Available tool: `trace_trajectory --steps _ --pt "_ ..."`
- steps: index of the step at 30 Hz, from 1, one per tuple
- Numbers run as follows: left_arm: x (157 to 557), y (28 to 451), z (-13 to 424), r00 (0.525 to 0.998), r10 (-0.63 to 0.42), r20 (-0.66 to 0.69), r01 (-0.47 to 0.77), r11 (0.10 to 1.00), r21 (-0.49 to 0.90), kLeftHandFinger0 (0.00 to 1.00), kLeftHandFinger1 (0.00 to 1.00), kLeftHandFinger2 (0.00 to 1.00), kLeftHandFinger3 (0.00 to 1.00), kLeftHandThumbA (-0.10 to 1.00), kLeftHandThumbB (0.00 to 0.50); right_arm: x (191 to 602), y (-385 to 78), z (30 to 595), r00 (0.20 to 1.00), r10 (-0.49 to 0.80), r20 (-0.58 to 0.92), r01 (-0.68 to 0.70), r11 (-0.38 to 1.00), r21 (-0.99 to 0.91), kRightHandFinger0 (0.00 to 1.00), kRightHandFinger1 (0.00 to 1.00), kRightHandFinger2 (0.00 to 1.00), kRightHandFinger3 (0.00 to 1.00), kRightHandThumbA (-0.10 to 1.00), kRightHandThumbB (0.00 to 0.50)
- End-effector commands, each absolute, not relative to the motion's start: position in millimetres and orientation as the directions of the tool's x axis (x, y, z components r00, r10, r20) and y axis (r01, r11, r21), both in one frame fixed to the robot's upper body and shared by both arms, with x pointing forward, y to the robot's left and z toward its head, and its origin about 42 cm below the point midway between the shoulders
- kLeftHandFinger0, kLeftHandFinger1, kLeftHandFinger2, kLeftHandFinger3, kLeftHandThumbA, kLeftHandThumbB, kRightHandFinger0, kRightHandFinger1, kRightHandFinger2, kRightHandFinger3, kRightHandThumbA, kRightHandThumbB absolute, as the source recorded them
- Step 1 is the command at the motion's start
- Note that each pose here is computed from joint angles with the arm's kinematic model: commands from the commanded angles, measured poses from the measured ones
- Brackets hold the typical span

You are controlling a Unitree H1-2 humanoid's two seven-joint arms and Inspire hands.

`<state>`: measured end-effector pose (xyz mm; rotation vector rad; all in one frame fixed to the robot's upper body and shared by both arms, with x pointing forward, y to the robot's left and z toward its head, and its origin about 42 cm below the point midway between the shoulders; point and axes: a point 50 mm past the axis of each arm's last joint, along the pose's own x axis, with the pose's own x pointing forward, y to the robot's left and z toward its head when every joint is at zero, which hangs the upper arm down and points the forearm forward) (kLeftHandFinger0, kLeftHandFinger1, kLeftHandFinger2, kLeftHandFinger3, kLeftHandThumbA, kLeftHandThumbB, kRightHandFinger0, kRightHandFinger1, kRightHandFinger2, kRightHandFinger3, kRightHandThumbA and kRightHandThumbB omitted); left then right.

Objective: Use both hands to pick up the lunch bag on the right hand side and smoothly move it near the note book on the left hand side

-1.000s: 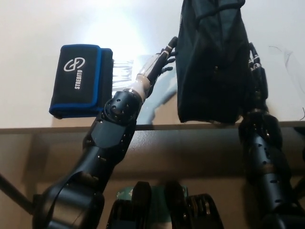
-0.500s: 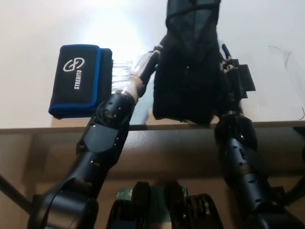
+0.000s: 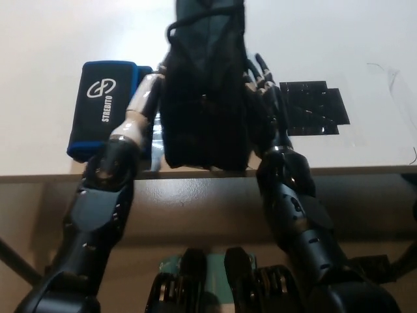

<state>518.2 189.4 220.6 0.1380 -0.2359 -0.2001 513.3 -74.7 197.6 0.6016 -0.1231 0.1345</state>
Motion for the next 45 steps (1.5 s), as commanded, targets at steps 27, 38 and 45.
trace_trajectory --steps 27,38,45 --pt "512.9 238.5 263.9 0.931 -0.153 0.33 0.118 0.985 0.125 1.0 1.0 1.0 1.0 1.0 0.338 527.9 -30.6 250.4 0.94 0.195 0.281 -0.315 0.811 0.492 1.0 1.0 1.0 1.0 1.0 0.32" --pt "495.1 278.3 274.8 0.916 -0.141 0.376 0.043 0.965 0.258 1.0 1.0 1.0 1.0 1.0 0.326 521.5 -116.2 254.0 0.89 0.019 0.456 -0.065 0.994 0.085 1.0 1.0 1.0 1.0 1.0 0.324" --pt "466.1 305.4 276.9 0.897 -0.146 0.418 0.04 0.967 0.252 1.0 1.0 1.0 1.0 1.0 0.35 486.8 -195.1 259.4 0.835 -0.045 0.549 0.012 0.998 0.064 1.0 1.0 1.0 1.0 1.0 0.291"
